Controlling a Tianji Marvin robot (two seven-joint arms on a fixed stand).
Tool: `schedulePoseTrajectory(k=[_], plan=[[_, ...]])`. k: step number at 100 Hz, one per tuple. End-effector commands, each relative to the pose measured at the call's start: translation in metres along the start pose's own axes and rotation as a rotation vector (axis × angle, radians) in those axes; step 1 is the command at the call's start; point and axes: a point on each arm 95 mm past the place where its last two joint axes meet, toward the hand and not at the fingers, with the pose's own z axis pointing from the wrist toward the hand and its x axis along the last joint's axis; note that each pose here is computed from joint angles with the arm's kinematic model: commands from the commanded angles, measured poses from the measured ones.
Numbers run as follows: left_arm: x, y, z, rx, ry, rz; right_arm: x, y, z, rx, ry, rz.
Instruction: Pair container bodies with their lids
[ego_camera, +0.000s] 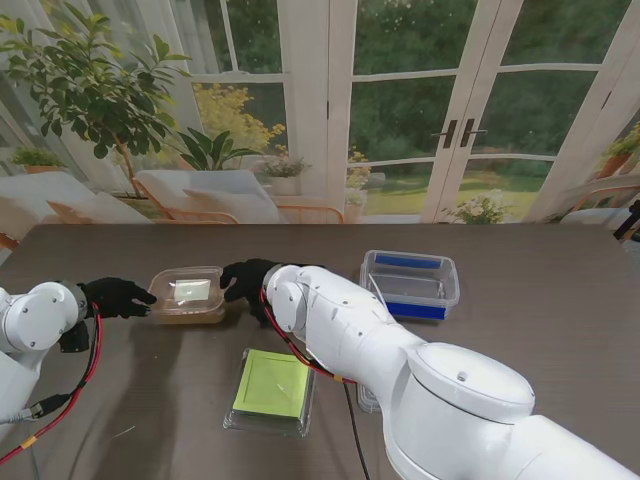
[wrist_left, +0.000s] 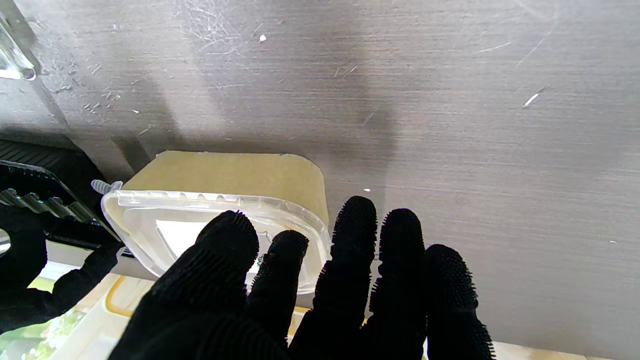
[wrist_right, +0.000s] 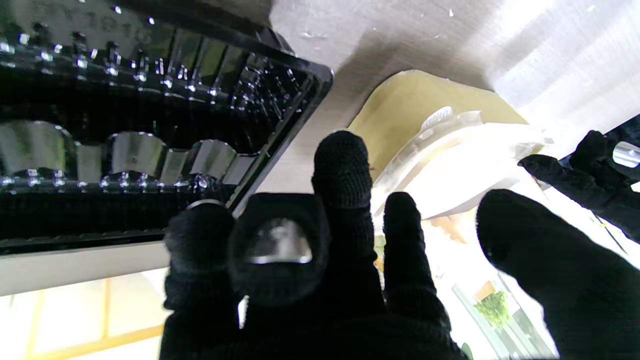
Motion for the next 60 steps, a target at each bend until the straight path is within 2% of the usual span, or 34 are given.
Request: schedulePoseTrajectory(k=[1, 30, 60], plan=[[0.001, 0.004, 0.0, -0.018, 0.0, -0.001, 0.005, -0.009, 0.001, 0.034, 0.012, -0.013], [-0.002, 0.003, -0.001, -0.009, 0.001, -0.005, 0.009, -0.016, 0.001, 0.051, 0.018, -0.026], [-0.005, 0.007, 0.002, -0.039, -0.008, -0.009, 0.007, -0.019, 0.0, 0.07, 0.014, -0.025]])
